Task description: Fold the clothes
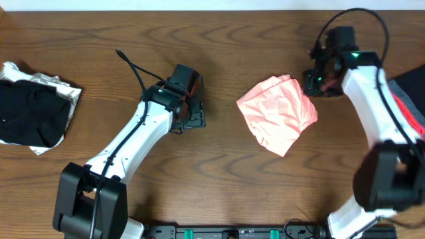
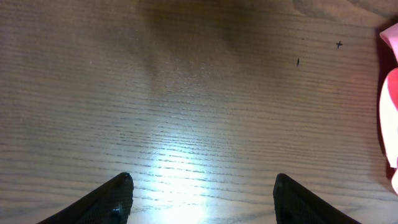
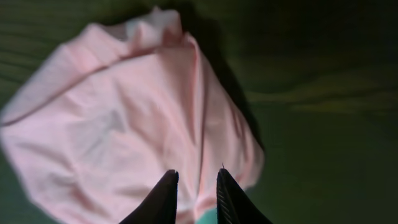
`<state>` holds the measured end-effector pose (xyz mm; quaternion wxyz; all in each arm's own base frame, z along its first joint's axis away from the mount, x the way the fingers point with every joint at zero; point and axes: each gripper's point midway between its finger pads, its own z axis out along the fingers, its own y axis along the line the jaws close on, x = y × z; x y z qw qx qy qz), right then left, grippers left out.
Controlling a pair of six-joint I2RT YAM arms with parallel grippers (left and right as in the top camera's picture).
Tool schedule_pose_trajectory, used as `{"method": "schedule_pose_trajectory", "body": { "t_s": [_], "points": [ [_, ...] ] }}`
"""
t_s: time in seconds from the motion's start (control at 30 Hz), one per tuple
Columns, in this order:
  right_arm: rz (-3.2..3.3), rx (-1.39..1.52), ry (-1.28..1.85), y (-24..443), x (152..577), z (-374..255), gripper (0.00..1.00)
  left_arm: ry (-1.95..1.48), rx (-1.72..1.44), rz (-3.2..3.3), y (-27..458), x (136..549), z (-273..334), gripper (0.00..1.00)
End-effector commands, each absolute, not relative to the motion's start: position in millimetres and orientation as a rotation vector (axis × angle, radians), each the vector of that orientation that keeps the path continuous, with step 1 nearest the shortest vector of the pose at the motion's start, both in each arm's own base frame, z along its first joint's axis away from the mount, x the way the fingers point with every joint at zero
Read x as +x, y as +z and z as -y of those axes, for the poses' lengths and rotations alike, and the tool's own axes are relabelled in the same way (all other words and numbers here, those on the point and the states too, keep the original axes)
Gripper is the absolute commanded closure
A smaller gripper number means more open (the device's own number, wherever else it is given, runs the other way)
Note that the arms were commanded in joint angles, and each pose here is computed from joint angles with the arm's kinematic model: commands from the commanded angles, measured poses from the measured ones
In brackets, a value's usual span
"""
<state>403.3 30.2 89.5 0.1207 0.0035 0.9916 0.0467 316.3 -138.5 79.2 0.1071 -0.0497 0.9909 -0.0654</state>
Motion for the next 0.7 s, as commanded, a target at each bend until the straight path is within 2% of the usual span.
{"method": "schedule_pose_trajectory", "body": {
  "t_s": [0.0,0.33,0.5,0.67],
  "points": [
    [-2.965,-0.04,0.152,51,406,-39,0.8,-0.184,-0.125,-2.925,77,315,137,0.27],
    [-2.935,-0.047,0.149,-24,443,-43,0.8,-0.184,-0.125,-2.925,77,315,137,0.27],
    [-2.858,-0.274,0.277,-43,458,-73,0.8,-0.183,-0.125,-2.925,77,315,137,0.28],
    [-2.717,-0.553,0.361,-34,467,-123,0.8,-0.182,-0.118,-2.925,77,315,137,0.28]
  ]
}}
